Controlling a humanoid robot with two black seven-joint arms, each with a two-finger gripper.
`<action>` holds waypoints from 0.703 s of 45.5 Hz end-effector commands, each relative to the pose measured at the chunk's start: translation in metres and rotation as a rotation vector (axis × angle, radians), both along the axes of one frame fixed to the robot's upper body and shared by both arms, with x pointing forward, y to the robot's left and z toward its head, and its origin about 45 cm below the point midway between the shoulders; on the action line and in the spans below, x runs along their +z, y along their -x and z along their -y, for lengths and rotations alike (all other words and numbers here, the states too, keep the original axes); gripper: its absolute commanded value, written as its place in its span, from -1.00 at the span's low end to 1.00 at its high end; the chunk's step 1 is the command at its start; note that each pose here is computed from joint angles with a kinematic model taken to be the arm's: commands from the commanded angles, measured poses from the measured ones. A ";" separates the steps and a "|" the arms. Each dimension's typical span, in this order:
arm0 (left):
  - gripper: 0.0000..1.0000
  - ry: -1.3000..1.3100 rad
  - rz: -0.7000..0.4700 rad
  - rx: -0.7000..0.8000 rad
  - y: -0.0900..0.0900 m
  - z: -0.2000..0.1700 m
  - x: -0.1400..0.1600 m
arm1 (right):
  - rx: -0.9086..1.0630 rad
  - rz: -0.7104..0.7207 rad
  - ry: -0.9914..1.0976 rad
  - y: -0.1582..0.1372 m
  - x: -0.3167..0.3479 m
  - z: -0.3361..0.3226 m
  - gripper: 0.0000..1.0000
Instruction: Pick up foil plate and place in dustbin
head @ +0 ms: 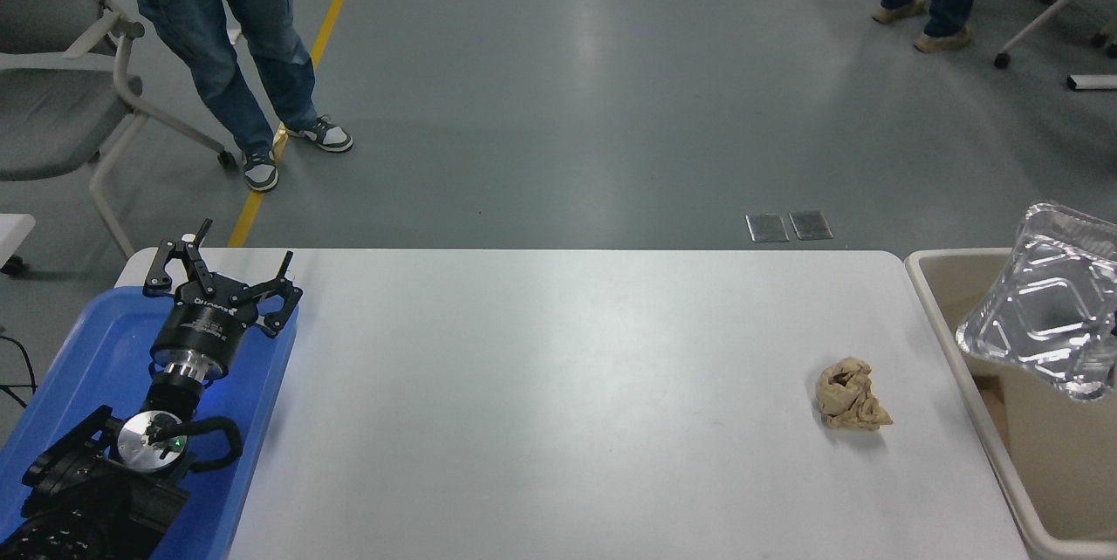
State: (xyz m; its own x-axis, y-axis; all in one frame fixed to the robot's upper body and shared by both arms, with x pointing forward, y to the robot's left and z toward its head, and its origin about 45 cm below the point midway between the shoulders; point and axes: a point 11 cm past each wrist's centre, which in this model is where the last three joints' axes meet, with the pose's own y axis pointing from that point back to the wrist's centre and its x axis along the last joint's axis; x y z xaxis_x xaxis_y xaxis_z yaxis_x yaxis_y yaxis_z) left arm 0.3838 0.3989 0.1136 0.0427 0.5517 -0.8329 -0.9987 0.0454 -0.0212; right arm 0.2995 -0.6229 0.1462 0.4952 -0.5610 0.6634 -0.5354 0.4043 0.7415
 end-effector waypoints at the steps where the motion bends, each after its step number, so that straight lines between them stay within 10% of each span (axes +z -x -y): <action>1: 0.99 0.002 0.001 0.002 0.000 0.000 0.000 | -0.175 0.000 0.060 0.024 -0.029 0.004 -1.00; 15: 0.99 0.002 0.001 0.004 0.000 -0.001 0.000 | -0.176 0.012 0.077 0.026 -0.039 -0.002 -0.87; 17: 0.99 0.002 0.001 0.004 0.000 -0.001 0.000 | -0.177 0.012 0.075 0.027 -0.040 -0.003 -0.54; 21: 0.99 0.002 0.001 0.004 0.000 -0.001 0.000 | -0.195 0.017 0.047 0.028 -0.040 -0.003 1.00; 32: 0.99 0.002 0.001 0.004 0.000 -0.001 0.000 | -0.177 -0.003 0.004 0.028 -0.042 -0.008 1.00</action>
State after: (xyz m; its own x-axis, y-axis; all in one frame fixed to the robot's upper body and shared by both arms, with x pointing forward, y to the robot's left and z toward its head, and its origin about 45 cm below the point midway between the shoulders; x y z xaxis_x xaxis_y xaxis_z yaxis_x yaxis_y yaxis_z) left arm 0.3837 0.3994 0.1137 0.0419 0.5505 -0.8338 -0.9989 0.0417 -0.0227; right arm 0.2720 -0.6194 0.1062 0.3793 -0.6140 0.6922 -0.4582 0.5253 0.7170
